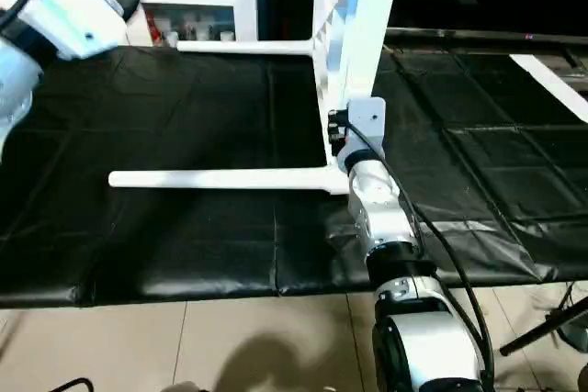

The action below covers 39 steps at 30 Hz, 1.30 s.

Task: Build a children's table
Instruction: Flip table

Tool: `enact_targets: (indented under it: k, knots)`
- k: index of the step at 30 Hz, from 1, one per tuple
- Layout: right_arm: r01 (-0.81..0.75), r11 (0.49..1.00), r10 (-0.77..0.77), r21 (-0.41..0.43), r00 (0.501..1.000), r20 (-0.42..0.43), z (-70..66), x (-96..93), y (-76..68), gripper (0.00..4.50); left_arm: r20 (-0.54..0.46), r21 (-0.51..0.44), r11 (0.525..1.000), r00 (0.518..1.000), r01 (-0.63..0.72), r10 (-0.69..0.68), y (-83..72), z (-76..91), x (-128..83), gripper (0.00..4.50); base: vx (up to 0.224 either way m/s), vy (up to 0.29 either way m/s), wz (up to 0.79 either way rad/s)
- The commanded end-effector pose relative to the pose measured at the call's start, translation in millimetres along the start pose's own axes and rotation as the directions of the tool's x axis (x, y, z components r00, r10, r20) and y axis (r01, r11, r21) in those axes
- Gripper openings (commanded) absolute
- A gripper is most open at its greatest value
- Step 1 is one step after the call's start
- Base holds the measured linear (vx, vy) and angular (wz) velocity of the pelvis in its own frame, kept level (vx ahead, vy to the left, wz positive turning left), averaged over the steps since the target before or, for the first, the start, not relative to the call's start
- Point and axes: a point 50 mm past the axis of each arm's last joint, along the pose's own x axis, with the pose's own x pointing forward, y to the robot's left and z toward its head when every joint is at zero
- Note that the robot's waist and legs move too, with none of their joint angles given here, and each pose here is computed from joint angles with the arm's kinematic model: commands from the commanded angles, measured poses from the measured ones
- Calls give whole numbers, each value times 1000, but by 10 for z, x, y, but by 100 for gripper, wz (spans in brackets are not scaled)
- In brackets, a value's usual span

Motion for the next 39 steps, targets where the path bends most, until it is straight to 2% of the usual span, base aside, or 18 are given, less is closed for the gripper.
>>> enact_targets:
  k: [1,11,14,16,18,19,22,27,29,31,32,34,35,37,39]
  knots:
    - [-20,999,23,-37,997,77,177,41,35,191,-8,-10,999,999,-44,43,56,2,42,413,0,0,0]
    - [-28,999,32,-40,994,101,216,45,70,191,-11,-16,998,998,-57,57,8,-30,107,325,0,0,0]
    - [-34,998,40,-53,993,111,232,45,83,191,-31,-6,997,997,-71,71,23,-70,110,316,0,0,0]
    - [-35,998,42,-58,993,114,235,43,80,191,-36,-10,996,996,-86,86,44,-84,111,283,0,0,0]
    - [-36,998,42,-60,992,116,236,40,76,191,-37,-11,996,996,-86,86,47,-91,113,282,0,0,0]
    - [-38,997,46,-65,991,122,241,36,74,191,-41,-13,997,996,-83,82,43,-100,113,262,0,0,0]
    - [-57,995,68,-83,987,144,266,26,77,191,-60,-13,997,995,-81,80,33,-130,107,239,0,0,0]
    - [-68,991,88,-119,982,167,296,10,54,191,-73,-12,996,994,-84,83,52,-154,108,223,0,0,0]
    - [-92,983,124,-159,971,205,366,-5,31,191,-81,-30,995,993,-91,88,78,-167,108,214,0,0,0]
    - [-117,972,164,-203,958,235,438,-15,16,191,-87,-87,991,991,-106,98,94,-174,106,212,0,0,0]
    - [-142,956,210,-256,941,264,515,-23,-6,191,-99,-185,975,989,-128,111,99,-188,100,210,0,0,0]
    - [-165,941,252,-296,925,286,600,-25,-48,191,-126,-287,945,984,-156,124,94,-233,76,206,0,0,0]
    - [-170,941,257,-293,920,294,645,-21,-84,191,-145,-325,931,981,-169,127,87,-266,56,206,0,0,0]
    - [-184,956,255,-229,907,336,825,-2,-195,191,-179,-350,920,977,-177,120,70,-349,-21,206,0,0,0]
    - [-202,943,290,-263,887,358,968,-2,-250,191,-208,-384,903,971,-193,119,51,-412,-82,206,0,0,0]
